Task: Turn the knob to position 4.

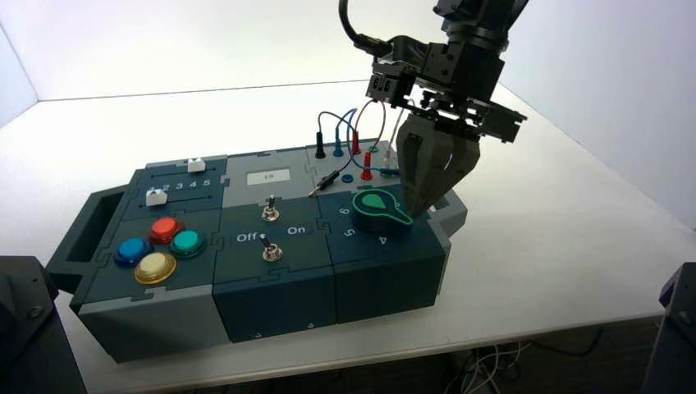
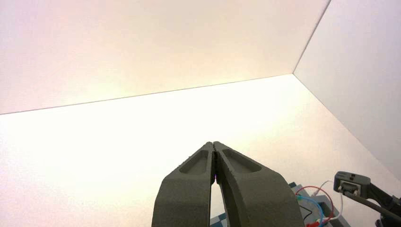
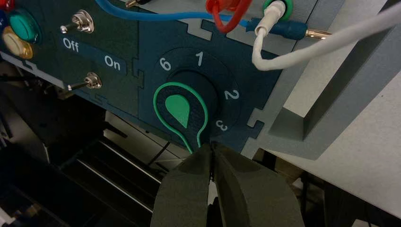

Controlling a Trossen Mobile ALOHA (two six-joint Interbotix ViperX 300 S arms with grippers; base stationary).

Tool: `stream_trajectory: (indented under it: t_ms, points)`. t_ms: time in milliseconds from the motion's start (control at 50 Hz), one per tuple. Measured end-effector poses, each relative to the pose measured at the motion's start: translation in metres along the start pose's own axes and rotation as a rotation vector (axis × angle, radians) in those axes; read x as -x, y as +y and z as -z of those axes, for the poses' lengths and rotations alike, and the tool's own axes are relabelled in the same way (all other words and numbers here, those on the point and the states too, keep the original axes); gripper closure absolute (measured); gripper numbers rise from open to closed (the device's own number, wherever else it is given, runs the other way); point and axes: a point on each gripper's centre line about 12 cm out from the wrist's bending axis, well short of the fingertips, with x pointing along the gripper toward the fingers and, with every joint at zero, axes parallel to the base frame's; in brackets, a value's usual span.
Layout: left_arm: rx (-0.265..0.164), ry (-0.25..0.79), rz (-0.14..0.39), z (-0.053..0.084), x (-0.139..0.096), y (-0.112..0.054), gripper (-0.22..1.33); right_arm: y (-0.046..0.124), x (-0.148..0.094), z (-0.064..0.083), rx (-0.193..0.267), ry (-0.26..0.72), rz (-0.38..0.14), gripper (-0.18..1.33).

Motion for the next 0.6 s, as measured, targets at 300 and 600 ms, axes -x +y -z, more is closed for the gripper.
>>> stream_trajectory:
  t_ms: [300,600]
  points:
    - [0.000,0.009,-0.001,0.0011,-0.0021,0.0001,1.27,0.0009,-0.0002,0.0023,0.000,0.019,-0.004,1.29]
    - [-0.001,0.006,-0.002,0.0000,-0.0016,0.0001,1.27,0.0047,-0.0055,0.0052,0.010,0.045,-0.001,1.29]
